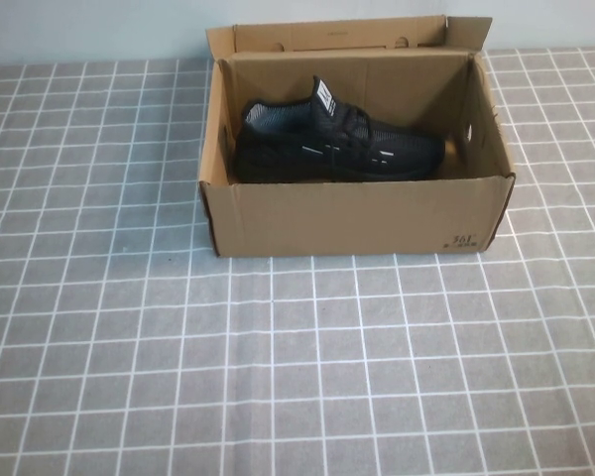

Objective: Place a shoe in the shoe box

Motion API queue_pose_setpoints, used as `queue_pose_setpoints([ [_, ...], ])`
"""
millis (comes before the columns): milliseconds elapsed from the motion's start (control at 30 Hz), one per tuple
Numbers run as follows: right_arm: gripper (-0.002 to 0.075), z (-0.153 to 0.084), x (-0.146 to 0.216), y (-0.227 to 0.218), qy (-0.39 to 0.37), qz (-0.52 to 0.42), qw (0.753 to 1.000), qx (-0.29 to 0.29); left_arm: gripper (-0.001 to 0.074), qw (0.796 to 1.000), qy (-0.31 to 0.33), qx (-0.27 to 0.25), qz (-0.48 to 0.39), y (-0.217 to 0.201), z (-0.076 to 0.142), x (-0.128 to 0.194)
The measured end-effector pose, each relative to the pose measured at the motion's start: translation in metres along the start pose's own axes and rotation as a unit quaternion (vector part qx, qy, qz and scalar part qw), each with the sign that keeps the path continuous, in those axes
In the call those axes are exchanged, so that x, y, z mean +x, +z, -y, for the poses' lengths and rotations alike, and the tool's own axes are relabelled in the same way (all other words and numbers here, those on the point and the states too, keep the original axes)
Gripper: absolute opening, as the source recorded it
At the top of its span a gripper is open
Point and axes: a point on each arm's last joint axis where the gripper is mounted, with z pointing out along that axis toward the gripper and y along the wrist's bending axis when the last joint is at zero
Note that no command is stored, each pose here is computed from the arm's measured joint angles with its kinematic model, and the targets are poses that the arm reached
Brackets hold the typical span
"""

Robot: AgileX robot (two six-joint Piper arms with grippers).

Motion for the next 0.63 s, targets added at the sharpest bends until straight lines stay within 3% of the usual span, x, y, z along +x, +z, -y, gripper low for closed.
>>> queue_pose_setpoints([
  [267, -0.0016, 0.000, 0.000, 0.000, 0.000, 0.000, 1.000, 0.000, -0.0001, 0.998, 0.007, -0.001, -0.064, -0.001, 0.000, 0.012],
  [633, -0.0016, 0.000, 0.000, 0.000, 0.000, 0.000, 1.000, 0.000, -0.0001, 0.998, 0.009, -0.002, -0.065, -0.001, 0.000, 0.012],
])
